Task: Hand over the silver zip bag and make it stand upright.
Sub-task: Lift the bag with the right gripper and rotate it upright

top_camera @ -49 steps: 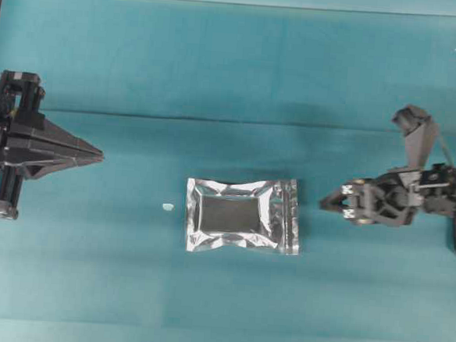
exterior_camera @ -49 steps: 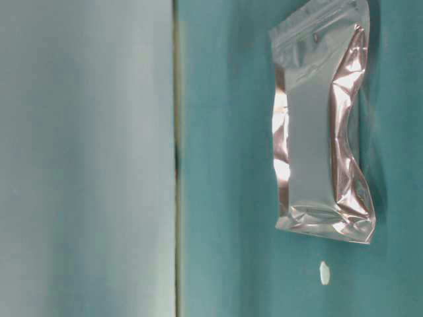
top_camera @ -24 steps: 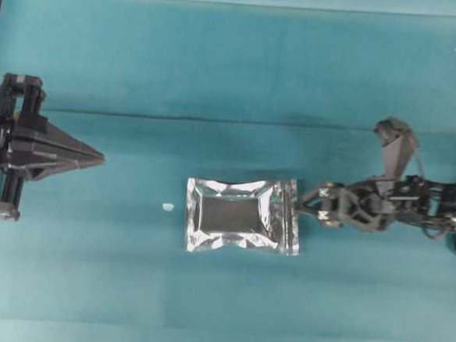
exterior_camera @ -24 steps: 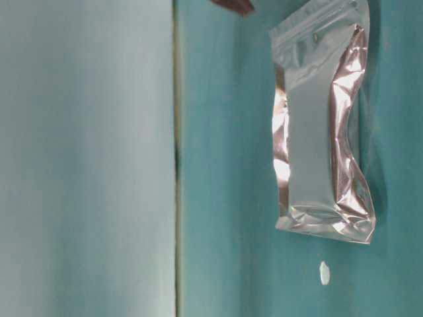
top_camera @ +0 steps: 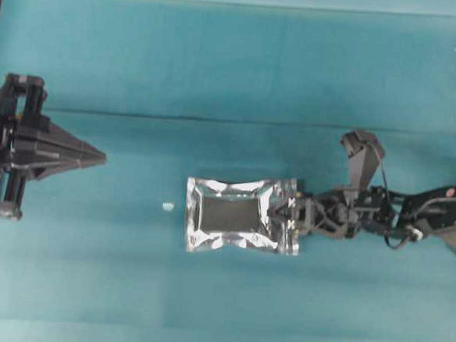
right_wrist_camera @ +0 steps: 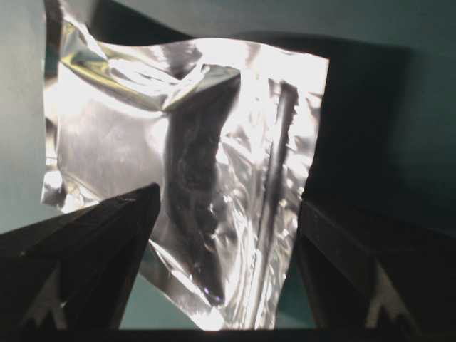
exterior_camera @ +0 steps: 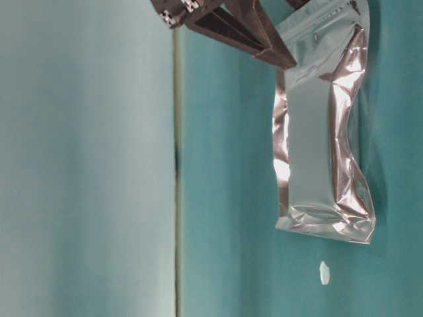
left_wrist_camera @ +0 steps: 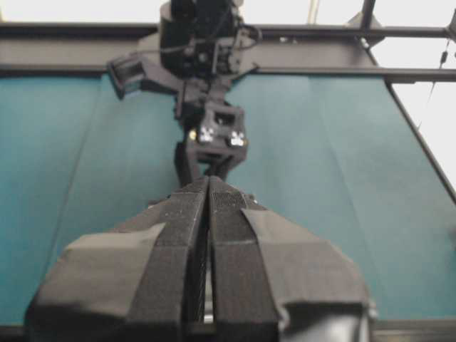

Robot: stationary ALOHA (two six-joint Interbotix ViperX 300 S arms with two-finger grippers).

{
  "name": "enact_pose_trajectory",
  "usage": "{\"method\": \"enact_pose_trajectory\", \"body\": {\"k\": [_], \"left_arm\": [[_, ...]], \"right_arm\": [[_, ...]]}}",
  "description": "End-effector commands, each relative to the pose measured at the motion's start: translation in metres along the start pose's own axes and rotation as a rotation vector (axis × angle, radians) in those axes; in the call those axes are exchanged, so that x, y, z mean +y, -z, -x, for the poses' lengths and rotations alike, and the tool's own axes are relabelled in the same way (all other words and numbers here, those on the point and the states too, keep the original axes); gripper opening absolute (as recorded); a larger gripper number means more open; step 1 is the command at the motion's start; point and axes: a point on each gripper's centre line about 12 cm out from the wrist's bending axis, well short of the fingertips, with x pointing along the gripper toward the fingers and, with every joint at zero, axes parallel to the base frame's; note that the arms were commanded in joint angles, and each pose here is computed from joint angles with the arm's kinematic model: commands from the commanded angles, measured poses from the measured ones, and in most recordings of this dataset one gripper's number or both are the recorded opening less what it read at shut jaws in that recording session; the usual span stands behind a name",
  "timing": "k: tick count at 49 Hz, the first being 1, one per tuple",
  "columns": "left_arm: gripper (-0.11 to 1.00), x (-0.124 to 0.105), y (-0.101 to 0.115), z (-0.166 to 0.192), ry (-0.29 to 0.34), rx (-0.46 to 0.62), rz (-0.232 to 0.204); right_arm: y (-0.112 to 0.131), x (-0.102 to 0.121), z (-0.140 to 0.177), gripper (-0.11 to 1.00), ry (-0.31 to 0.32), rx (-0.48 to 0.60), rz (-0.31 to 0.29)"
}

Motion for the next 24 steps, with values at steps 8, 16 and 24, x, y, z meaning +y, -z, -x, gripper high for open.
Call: {"method": "enact_pose_trajectory", "body": {"k": [8, 16, 24], "left_arm": [[-0.01, 0.0003, -0.0073, -0.0020, -0.001, -0.020, 0.000], [-0.01, -0.0001, -0.0072, -0.0020, 0.001, -0.020, 0.000], [-0.01, 0.0003, -0.0073, -0.0020, -0.001, -0.020, 0.002]], "right_arm": [[0.0035, 0.0043, -0.0127, 0.86, 0.000, 0.000, 0.005], [0.0003, 0.0019, -0.0118, 0.63, 0.016, 0.001, -0.005], [-0.0010, 0.0054, -0.0087, 0.19, 0.002, 0.000, 0.001]]}}
